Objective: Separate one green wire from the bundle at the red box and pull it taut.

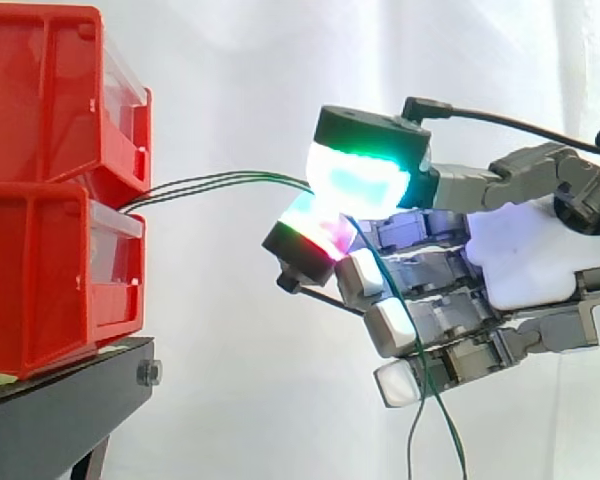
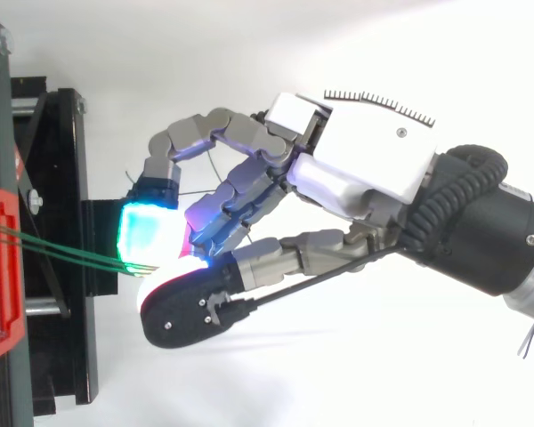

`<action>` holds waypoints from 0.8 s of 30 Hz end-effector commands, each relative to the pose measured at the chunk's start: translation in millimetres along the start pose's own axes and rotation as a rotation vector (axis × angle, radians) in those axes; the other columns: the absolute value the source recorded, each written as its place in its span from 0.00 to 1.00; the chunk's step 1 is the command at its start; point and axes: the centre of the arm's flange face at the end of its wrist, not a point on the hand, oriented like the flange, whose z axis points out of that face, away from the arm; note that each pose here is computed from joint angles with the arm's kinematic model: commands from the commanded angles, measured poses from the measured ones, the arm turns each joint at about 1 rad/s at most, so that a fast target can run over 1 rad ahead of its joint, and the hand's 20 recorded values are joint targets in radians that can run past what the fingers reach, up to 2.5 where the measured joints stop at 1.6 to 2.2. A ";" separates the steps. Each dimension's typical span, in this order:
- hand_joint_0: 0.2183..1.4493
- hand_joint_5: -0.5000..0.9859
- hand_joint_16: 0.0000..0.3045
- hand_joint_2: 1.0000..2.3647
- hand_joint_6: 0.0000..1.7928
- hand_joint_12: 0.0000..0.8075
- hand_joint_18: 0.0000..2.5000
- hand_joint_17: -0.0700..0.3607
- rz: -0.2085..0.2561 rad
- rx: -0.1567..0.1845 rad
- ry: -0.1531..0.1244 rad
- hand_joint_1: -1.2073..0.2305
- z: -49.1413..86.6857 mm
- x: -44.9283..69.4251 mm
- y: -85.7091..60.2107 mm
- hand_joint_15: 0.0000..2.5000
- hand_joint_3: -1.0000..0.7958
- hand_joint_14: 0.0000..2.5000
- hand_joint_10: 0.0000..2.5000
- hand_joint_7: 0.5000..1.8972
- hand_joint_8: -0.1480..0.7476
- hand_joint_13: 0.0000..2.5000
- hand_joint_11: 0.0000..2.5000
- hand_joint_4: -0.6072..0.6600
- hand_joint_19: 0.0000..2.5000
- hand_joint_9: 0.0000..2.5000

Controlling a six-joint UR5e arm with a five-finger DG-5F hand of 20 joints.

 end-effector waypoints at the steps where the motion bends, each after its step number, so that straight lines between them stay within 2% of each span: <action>1: 0.41 0.22 0.14 0.00 0.51 0.40 0.37 0.39 0.002 0.008 0.005 0.18 -0.6 -0.2 -0.6 0.29 0.28 0.01 0.01 0.45 0.35 0.45 0.36 0.35 0.23 0.44; 15: 0.29 0.23 0.15 0.00 0.50 0.42 0.37 0.39 0.001 0.018 0.000 0.25 -4.7 -3.8 6.5 0.29 0.28 0.01 0.01 0.43 0.36 0.46 0.35 0.39 0.24 0.46; 19: 0.20 0.23 0.17 0.00 0.49 0.46 0.38 0.43 0.004 0.017 0.000 0.22 -5.0 -3.9 7.6 0.29 0.28 0.01 0.01 0.41 0.40 0.46 0.34 0.42 0.23 0.45; 21: 0.19 0.23 0.17 0.00 0.49 0.47 0.38 0.44 0.004 0.017 0.000 0.23 -4.6 -3.7 6.6 0.29 0.28 0.01 0.01 0.40 0.41 0.46 0.34 0.42 0.23 0.46; 24: 0.21 0.23 0.17 0.00 0.49 0.46 0.37 0.43 0.007 0.011 0.001 0.25 -6.6 -4.3 13.0 0.29 0.28 0.01 0.01 0.41 0.40 0.46 0.34 0.42 0.24 0.45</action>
